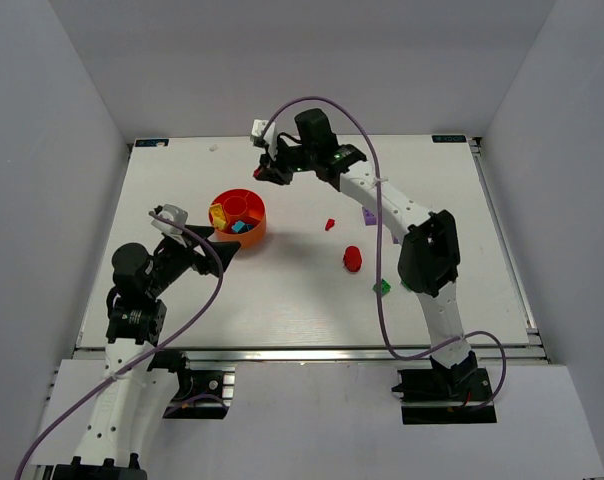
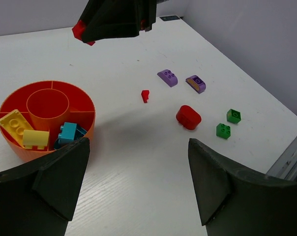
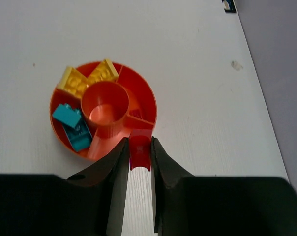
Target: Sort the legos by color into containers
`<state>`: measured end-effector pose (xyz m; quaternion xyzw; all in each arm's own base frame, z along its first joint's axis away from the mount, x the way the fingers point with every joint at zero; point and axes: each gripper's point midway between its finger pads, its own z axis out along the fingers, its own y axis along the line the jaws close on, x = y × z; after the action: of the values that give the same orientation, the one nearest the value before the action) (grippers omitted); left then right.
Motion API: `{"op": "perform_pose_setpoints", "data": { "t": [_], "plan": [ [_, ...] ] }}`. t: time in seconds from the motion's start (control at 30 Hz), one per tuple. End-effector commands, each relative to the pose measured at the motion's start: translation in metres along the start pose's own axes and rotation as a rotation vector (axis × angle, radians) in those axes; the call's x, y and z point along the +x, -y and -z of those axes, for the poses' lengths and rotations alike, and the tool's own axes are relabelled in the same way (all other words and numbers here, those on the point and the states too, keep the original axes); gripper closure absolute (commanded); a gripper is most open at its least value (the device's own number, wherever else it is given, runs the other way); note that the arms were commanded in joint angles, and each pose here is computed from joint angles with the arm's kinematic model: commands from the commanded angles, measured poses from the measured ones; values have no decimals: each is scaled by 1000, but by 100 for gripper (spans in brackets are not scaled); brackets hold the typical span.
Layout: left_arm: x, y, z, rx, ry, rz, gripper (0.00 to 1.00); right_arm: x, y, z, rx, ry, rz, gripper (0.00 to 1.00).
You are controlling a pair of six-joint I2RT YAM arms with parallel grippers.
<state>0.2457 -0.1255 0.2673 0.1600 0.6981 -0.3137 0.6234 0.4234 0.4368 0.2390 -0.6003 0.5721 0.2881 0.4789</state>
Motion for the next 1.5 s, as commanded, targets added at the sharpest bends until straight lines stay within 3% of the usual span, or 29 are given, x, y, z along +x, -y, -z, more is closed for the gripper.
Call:
{"op": "perform_pose_setpoints", "data": {
  "t": [0.0, 0.33, 0.97, 1.37, 1.47],
  "plan": [
    [-1, -9, 0, -51, 10, -22, 9, -45, 19, -13, 25, 209, -54, 100],
    [0, -13, 2, -77, 11, -24, 9, -33, 23, -67, 5, 337, -149, 100],
    [1, -14, 0, -74, 4, -23, 9, 5, -4, -105, -82, 310, -229, 100],
    [1, -14, 0, -74, 3, -20, 9, 22, -4, -113, -66, 284, -236, 92],
    [1, -14, 0, -71, 2, -20, 9, 25, -5, -113, -72, 280, -246, 86]
  ]
}}
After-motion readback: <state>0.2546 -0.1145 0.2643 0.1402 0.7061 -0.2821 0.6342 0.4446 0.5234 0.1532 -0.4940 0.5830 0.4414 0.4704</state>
